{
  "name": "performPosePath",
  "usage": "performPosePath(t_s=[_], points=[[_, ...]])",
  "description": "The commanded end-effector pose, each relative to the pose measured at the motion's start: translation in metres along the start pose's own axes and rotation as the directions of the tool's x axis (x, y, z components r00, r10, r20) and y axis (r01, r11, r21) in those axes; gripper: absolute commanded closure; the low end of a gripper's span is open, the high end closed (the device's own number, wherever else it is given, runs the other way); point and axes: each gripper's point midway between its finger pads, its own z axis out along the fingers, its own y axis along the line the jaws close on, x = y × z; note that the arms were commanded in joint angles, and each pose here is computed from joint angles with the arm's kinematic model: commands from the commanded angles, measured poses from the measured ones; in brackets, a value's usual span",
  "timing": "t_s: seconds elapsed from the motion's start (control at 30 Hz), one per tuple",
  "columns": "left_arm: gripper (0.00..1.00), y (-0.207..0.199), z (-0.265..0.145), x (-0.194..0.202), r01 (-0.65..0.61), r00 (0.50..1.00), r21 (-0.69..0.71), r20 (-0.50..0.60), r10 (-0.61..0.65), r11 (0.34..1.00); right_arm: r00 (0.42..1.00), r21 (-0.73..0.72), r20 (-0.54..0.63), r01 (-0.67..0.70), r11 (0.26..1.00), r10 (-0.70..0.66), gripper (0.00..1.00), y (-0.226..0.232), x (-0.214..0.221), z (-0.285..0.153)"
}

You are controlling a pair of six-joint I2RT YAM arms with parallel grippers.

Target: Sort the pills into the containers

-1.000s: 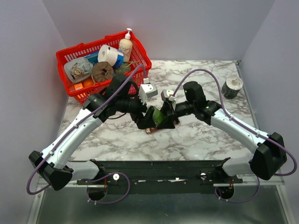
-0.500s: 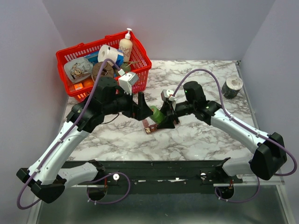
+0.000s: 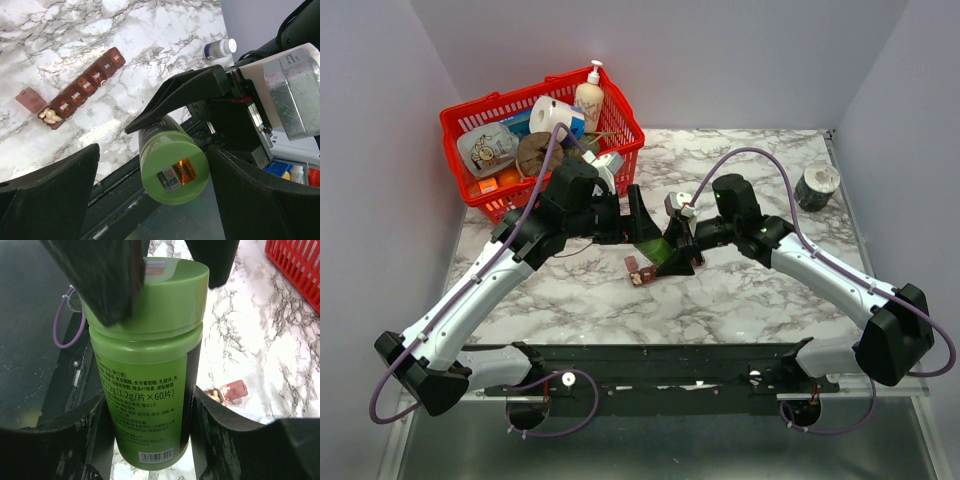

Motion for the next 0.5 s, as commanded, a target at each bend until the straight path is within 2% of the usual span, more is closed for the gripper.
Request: performPosePath(t_s=[0.0,0.23,0.47], points=[[0.12,-0.017,-0.002,-0.007,0.012,1.0,0.046,0.013,-0.012,0.999,0.997,0.017,0.034,0.073,0.997,-0.074,1.0,-0.005,-0.019,-0.003],[0.32,-0.017,-0.001,0.002,-0.003,1.0,0.062,-0.03,0.005,0.998,0.997,0.02,0.032,0.071,0.997,-0.072,0.99,-0.005,-0.019,-0.004],[0.39,-0.021,0.001,0.012,-0.017,0.995,0.095,-0.093,0.026,0.995,0.997,0.024,0.034,0.074,0.997,-0.074,0.99,-0.006,-0.02,-0.004]])
